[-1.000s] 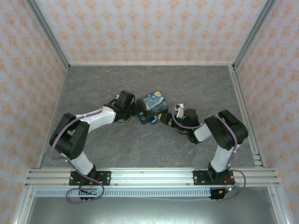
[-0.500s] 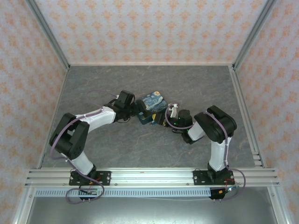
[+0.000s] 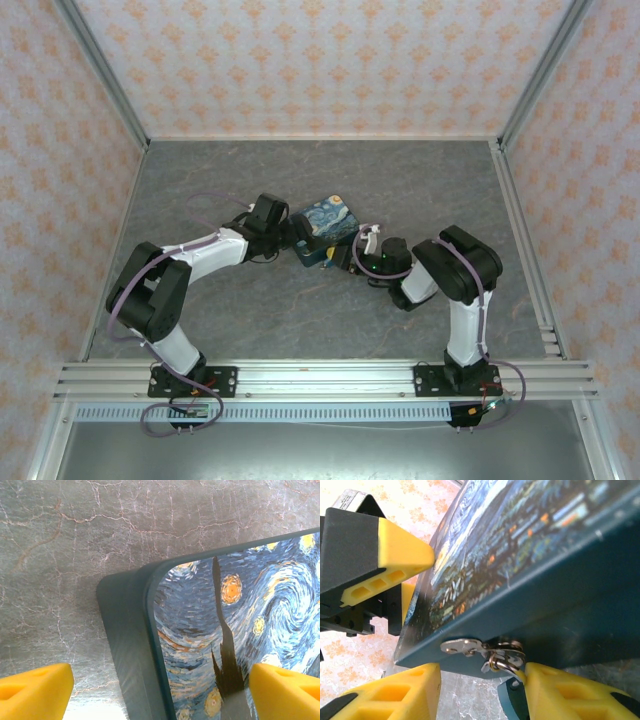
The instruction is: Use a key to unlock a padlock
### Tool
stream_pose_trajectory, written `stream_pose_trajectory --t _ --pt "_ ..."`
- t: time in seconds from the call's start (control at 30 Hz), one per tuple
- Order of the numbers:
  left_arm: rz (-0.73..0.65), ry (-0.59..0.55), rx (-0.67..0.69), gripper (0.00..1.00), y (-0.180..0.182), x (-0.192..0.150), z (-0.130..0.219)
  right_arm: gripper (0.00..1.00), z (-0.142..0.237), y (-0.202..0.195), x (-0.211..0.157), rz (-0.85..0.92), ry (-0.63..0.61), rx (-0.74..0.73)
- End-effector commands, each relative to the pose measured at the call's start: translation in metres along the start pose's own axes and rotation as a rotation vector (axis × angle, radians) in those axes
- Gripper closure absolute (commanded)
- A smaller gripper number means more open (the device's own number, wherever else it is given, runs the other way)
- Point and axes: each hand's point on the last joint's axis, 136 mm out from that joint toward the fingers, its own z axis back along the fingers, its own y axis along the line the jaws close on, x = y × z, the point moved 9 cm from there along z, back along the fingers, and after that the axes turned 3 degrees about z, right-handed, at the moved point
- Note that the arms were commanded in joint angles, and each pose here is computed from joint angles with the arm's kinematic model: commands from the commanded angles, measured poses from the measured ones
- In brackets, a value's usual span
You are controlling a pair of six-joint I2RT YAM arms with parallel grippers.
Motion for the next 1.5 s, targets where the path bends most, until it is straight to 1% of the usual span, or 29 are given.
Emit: stream_pose_trajectory --t 0.0,0.1,0.3,0.6,1.0,1.2,1.47 --pt "0.005 0.082 0.170 0.10 0.033 -0.020 -0.008 0.54 0.003 0.008 0.000 0.044 -0.017 0.045" --pt "0.003 0.081 0.172 0.10 0.033 -0.020 -0.008 0.55 0.004 0.008 0.000 0.046 -0.018 0.041" --pt "0.007 0.081 0.166 0.10 0.032 -0.020 -0.006 0.65 0.005 0.006 -0.002 0.040 -0.015 0.021" --pt "0.003 0.074 0.165 0.10 0.030 -0.020 -0.001 0.75 0.000 0.004 0.002 0.022 -0.022 0.009" --pt "0.002 0.067 0.166 0.10 0.030 -0.020 0.000 0.95 -0.002 -0.004 0.003 -0.035 -0.059 -0.046" --pt "0.003 0.066 0.169 0.10 0.032 -0.020 0.000 1.00 0.001 -0.009 0.003 -0.078 -0.086 -0.083" --pt "0.005 0.068 0.173 0.10 0.034 -0.022 -0.001 1.00 0.010 -0.015 0.006 -0.138 -0.144 -0.107"
